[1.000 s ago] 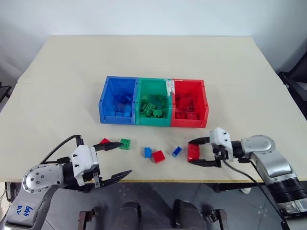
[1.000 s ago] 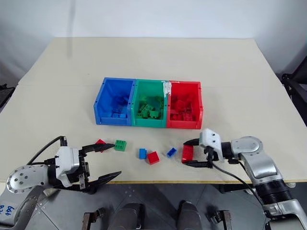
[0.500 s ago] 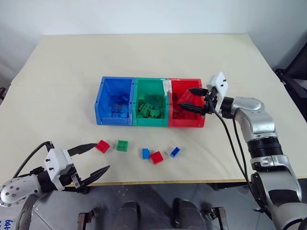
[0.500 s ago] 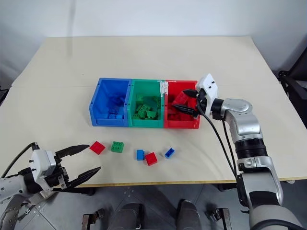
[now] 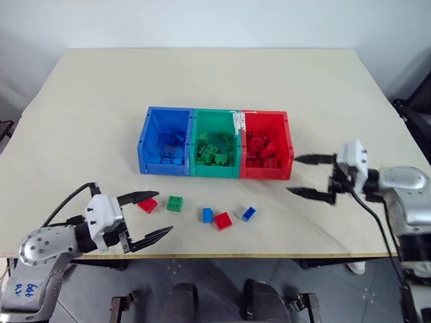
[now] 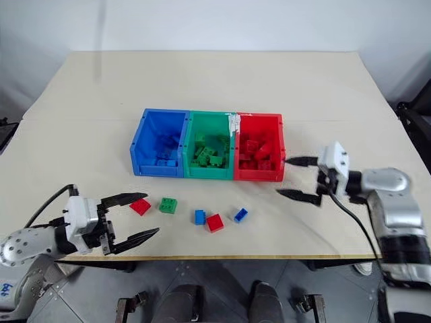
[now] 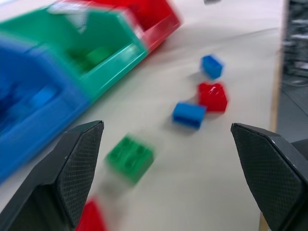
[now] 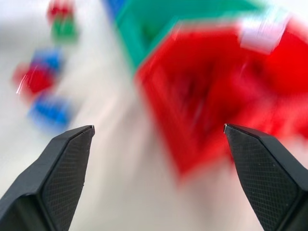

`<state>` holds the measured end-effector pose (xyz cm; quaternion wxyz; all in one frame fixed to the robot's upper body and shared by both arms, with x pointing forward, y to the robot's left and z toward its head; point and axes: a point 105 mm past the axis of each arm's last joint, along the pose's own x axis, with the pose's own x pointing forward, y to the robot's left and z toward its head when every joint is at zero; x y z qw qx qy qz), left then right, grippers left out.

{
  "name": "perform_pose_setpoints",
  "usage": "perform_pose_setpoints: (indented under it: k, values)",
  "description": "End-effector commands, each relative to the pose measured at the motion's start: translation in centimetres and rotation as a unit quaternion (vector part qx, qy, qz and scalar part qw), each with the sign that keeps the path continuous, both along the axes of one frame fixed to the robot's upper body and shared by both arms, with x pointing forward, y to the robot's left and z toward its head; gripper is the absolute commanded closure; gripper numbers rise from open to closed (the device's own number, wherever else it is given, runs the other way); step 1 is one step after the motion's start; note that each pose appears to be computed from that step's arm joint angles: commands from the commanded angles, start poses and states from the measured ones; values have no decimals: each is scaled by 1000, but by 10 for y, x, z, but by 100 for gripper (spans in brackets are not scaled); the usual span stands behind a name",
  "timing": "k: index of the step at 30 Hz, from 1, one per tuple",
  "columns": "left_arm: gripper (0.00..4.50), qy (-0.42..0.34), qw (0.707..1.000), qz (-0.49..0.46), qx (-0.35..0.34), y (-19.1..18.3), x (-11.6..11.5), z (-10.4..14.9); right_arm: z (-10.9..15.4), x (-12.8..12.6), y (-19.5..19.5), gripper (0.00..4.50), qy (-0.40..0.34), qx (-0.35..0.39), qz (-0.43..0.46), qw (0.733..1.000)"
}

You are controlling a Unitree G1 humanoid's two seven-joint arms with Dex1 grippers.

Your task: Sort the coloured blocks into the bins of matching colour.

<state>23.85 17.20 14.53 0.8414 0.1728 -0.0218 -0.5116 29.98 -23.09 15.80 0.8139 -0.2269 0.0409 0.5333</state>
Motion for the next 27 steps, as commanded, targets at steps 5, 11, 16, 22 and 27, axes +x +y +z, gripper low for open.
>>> perform_pose_setpoints:
  k: [5, 11, 16, 22, 27]
  values:
    - [0, -12, 998, -57, -4, -21, 4, 4, -2, -15, -14, 1, -34, -57, 33, 997]
    - [0, -5, 1000, -30, 2, -6, 3, -3, -7, -11, 45, 1, -24, -47, 147, 988]
    - [0, 8, 1000, 13, 8, 13, -10, -9, -21, -1, 96, 1, -1, -61, 222, 973]
    - [0, 10, 998, 58, 0, 21, -29, -8, -45, 5, 123, 60, 19, -89, 268, 959]
    - [0, 11, 997, 70, -3, 22, -33, -8, -51, 5, 137, 230, 21, -76, 279, 957]
